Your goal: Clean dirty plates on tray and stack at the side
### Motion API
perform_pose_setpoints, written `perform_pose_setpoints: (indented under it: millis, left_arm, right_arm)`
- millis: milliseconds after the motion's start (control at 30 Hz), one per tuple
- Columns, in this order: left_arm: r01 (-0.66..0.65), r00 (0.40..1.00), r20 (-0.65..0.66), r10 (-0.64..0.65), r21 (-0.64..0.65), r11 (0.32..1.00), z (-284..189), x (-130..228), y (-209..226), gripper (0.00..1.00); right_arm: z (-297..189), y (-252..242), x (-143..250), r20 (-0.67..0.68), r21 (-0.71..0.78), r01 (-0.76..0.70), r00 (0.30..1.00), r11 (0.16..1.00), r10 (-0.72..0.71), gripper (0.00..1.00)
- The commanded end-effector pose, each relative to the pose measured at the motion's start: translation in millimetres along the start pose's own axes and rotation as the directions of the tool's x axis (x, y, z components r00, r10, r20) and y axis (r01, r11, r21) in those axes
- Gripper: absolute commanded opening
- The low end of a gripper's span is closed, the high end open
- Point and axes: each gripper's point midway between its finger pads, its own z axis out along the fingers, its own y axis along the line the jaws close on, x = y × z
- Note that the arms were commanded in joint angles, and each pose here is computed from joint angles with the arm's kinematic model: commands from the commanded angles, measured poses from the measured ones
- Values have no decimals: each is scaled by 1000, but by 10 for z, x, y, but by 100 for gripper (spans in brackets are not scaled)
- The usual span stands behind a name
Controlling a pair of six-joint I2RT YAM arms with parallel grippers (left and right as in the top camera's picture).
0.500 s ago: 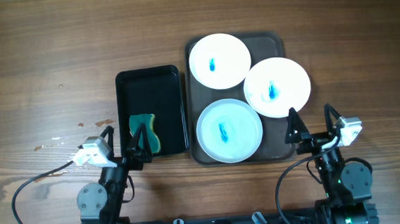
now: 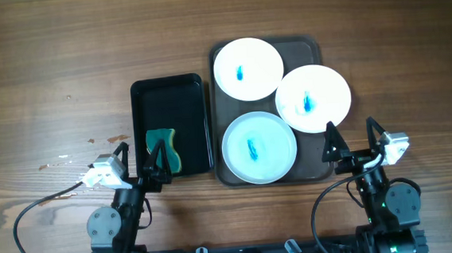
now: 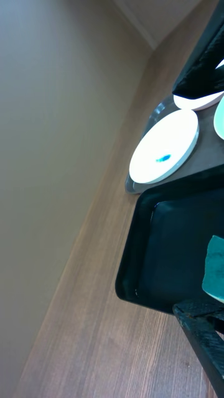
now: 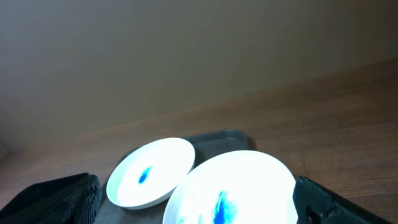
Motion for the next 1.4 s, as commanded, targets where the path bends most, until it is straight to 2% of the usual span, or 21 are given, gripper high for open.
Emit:
perform_pose_setpoints:
  millis: [0,600,733,800,867,1000,1067,1167,1267,1367]
  left_arm:
    - [-23,1000,0,23,-6,1000,0,13,14,100]
    - [-20,1000,1,20,-1,1000,-1,11,4,100]
    - [-19,1000,2,19,0,1000,0,8,2,100]
    - [-26,998,56,25,26,999,-5,-124,-66,100]
    - [-37,993,112,29,67,997,-23,-266,-167,100]
    - [-43,983,183,22,110,993,-120,-663,-401,100]
    - [-30,992,121,20,80,996,-98,-724,-430,100]
    - [-4,999,-50,5,21,1000,22,-823,-517,100]
    - [27,962,-270,-35,-34,999,224,-1041,-722,100]
    - [39,895,-437,-90,-124,992,400,-1162,-791,100]
  right_arm:
    - [1,-23,-10,7,13,-4,1000,1000,4,100]
    - [1,-21,-9,6,12,-5,1000,1000,5,100]
    - [0,17,-73,30,-9,-84,996,996,85,100]
    - [-7,83,-184,68,-49,-143,987,989,146,100]
    - [-40,242,-338,100,-127,-113,987,985,126,100]
    - [-210,645,-725,122,-254,109,989,961,-80,99]
    - [-253,701,-868,69,-242,134,990,961,-121,100]
    - [-232,772,-1088,-98,-210,101,988,972,-123,100]
    - [-59,839,-1329,-293,-164,51,951,985,-98,100]
    - [96,867,-1447,-455,-115,17,888,993,-67,100]
